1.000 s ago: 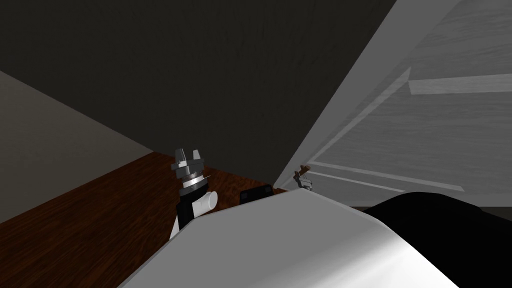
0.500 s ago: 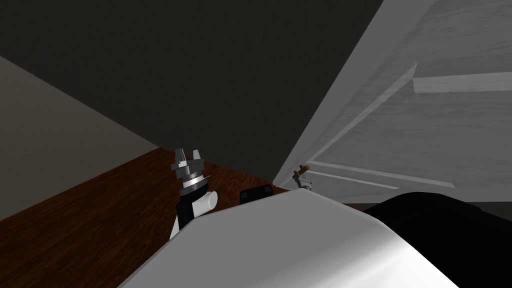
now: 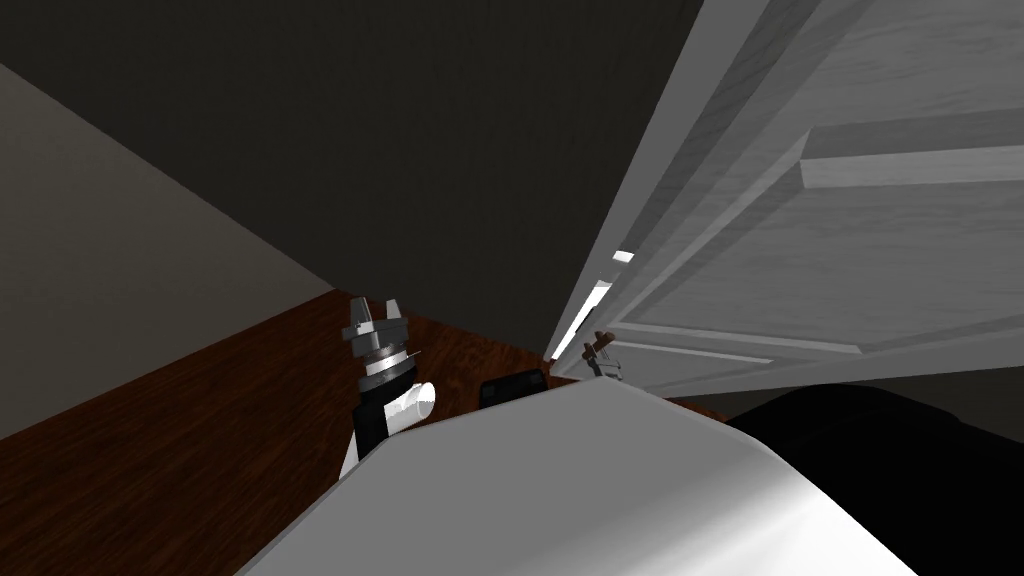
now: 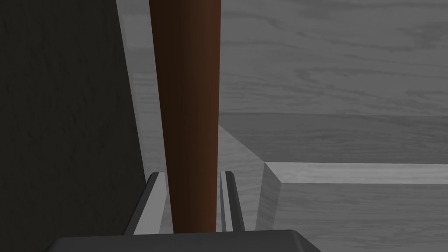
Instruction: Pull the door open
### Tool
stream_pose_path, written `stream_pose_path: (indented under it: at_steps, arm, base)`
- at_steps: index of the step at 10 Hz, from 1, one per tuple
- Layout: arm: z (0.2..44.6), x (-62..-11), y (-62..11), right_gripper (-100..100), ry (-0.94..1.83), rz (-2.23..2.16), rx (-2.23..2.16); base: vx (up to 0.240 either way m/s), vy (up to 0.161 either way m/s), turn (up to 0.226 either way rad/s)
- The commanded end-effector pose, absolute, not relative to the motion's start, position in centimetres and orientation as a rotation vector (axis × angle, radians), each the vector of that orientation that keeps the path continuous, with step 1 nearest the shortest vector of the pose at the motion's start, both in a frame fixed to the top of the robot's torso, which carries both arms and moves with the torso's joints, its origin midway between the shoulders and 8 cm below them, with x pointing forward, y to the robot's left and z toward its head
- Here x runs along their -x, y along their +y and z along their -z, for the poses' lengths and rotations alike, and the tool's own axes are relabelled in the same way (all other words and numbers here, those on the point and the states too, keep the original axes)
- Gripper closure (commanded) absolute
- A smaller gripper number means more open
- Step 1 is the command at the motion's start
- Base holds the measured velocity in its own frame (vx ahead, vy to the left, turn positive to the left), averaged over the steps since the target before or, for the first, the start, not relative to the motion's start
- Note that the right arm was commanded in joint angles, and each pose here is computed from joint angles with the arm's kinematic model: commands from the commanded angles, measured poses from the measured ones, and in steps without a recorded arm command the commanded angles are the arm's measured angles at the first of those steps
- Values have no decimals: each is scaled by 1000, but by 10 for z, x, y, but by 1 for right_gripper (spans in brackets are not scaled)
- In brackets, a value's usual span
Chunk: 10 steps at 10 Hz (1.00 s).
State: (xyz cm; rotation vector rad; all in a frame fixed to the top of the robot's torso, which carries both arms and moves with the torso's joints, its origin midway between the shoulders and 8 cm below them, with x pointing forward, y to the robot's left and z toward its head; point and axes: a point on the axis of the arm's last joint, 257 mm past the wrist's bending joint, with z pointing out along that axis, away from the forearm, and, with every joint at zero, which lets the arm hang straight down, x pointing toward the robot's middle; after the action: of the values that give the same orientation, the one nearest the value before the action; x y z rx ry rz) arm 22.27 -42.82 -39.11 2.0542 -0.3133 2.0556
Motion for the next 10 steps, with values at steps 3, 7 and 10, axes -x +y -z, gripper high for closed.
stream_pose_path:
  at_steps: [3,7,10]
  arm:
    - [392,-221,-421,100,-284,-2074,-2078]
    - [392,-218,-416,100,-237,-2102,-2102]
    - [391,-215,-412,100,-200,-2123,-2123]
  base:
    - [-143,-5,58]
    - [-212,-4,101]
    - [-217,12,91]
